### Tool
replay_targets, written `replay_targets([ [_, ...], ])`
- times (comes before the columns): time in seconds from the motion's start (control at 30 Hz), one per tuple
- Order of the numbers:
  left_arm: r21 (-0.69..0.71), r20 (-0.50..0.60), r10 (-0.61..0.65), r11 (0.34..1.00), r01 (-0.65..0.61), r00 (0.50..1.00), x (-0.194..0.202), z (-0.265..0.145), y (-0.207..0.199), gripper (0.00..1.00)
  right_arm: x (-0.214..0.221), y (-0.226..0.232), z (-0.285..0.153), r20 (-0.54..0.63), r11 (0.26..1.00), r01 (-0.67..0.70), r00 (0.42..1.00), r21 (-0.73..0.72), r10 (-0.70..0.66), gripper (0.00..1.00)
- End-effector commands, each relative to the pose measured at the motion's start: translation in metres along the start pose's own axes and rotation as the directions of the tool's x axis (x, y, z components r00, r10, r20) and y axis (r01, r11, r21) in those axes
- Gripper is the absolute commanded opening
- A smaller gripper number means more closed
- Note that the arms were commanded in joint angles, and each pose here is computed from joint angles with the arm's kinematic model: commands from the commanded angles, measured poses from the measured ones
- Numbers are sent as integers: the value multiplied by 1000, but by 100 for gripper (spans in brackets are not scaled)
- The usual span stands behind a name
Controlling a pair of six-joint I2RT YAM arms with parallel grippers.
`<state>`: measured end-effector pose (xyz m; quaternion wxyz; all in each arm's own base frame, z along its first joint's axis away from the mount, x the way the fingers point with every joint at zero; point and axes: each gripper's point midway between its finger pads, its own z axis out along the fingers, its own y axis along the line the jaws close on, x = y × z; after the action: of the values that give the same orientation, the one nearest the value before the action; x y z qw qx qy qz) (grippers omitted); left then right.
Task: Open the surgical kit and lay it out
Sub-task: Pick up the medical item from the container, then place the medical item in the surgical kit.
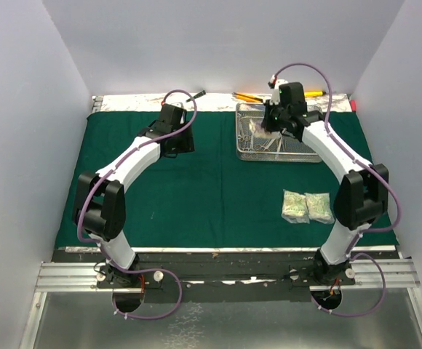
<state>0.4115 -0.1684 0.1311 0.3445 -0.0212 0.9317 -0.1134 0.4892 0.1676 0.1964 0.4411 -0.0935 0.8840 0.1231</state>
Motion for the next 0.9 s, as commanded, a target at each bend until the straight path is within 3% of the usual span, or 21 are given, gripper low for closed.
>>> replay_targets([
  [0.0,33,27,7,999,-8,1000,-8,-13,-5,63,81,32,-30,-210,996,25,977,-81,-42,1],
  [0.2,45,15,5,999,-6,1000,-3,-11,-6,63,154,70,-71,-355,997,-40,935,-68,13,1],
  [0.33,40,16,6,999,-7,1000,-2,-11,-5,63,181,47,-89,-373,954,-165,893,252,253,1],
  [0.47,44,13,-4,999,3,1000,-1,-12,-5,63,192,14,-113,-173,723,-384,806,575,566,1],
  [0.67,92,22,-20,996,18,1000,-2,-26,-14,63,184,17,-110,22,514,-590,670,622,742,1],
  [0.87,88,14,-30,996,29,999,10,-31,-9,63,213,16,-125,135,229,-608,492,760,860,0],
])
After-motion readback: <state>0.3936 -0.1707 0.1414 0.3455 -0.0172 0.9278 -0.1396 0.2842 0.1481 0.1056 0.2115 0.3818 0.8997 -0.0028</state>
